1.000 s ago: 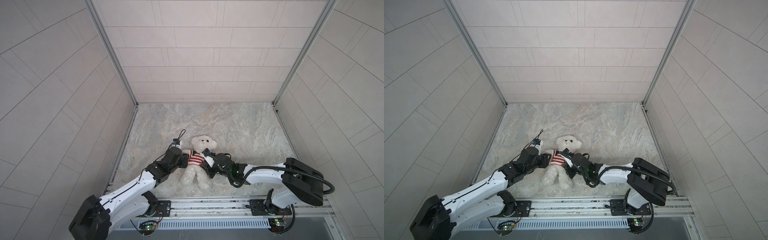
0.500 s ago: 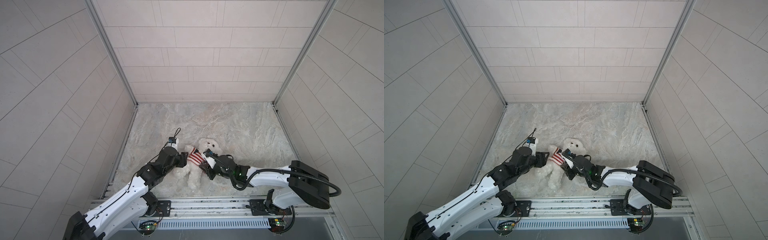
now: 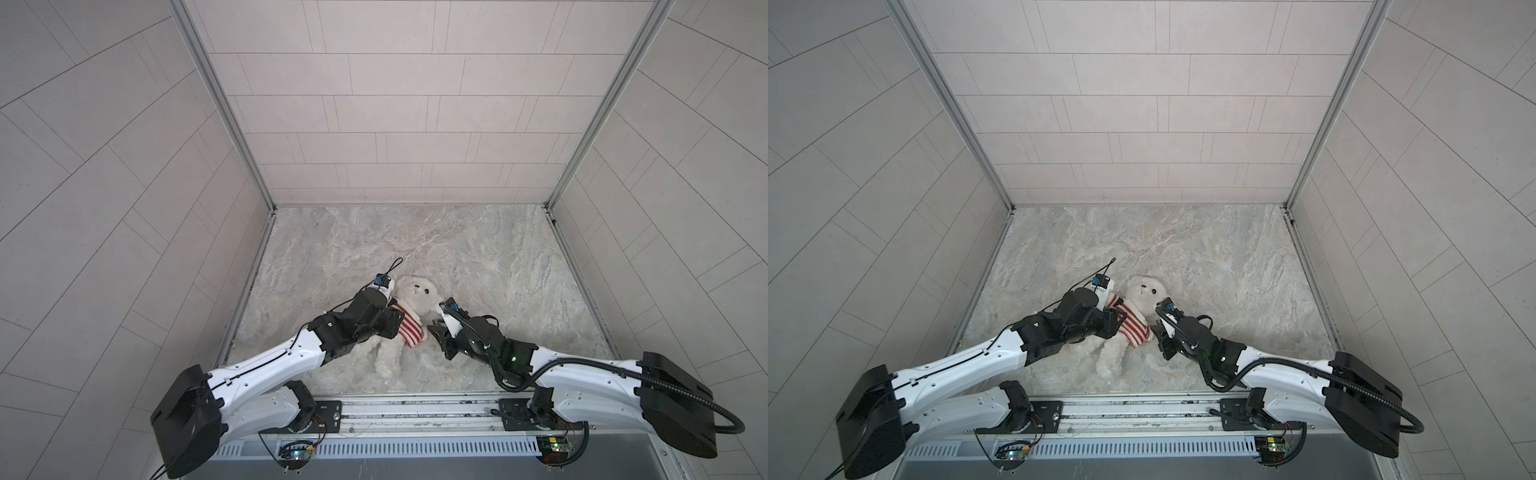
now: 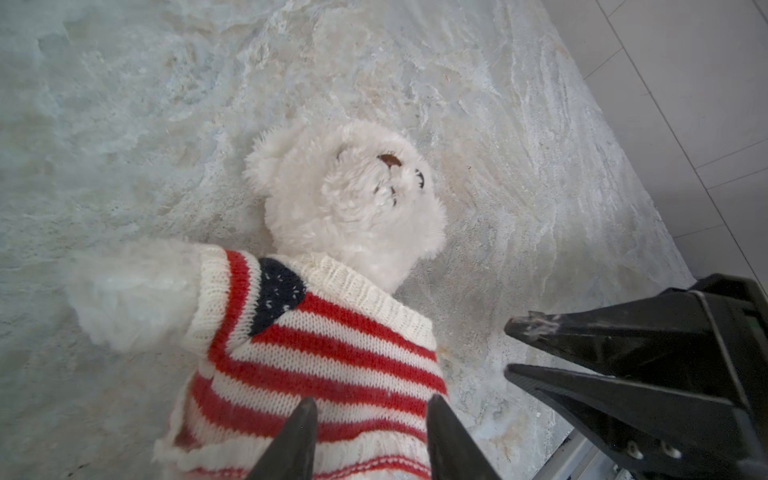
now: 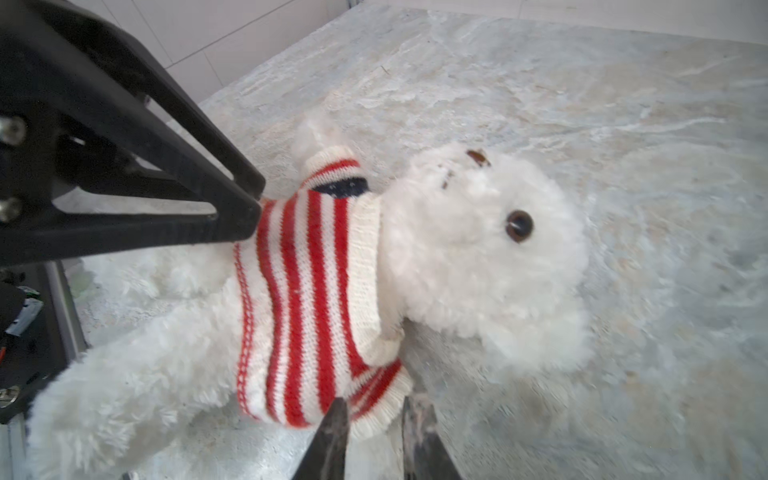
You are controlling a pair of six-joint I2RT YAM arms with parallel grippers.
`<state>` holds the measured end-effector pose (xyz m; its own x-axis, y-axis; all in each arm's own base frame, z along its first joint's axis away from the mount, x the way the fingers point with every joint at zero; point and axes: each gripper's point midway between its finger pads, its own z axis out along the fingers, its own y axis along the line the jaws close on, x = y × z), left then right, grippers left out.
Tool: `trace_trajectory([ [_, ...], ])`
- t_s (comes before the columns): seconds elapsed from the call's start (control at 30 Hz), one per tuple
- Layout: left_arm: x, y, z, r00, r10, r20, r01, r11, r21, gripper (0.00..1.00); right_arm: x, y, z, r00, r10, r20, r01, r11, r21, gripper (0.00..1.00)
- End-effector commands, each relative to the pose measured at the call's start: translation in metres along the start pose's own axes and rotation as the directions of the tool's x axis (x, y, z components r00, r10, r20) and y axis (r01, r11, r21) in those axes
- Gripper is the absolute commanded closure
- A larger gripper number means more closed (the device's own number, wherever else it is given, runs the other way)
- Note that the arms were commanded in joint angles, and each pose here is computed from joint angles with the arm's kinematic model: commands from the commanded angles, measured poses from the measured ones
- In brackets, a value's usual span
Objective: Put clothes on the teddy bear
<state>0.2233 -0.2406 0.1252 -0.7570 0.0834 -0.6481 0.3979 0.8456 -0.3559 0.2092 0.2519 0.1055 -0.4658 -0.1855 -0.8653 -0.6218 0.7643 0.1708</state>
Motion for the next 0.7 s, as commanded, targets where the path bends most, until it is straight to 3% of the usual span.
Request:
trace_trajectory([
  [0.0,-0.003,-0.002,0.005,1.000,-0.006,-0.001,0.006,1.000,-0.007,0.60,0.019,-0.019,-0.004,0.999,0.024,-0.041,-0.021,0.997,0.075,0.73],
  [0.3,0.014,0.029,0.021,0.996,-0.084,-0.037,0.083,0.995,-0.047,0.81,0.037,-0.022,0.011,0.997,0.026,-0.079,-0.019,0.996,0.082,0.77],
  [0.67,0.030,0.059,0.030,0.989,-0.130,-0.064,0.124,0.988,-0.097,0.91,0.038,-0.001,0.043,0.995,0.029,-0.095,-0.030,1.000,-0.007,0.81],
])
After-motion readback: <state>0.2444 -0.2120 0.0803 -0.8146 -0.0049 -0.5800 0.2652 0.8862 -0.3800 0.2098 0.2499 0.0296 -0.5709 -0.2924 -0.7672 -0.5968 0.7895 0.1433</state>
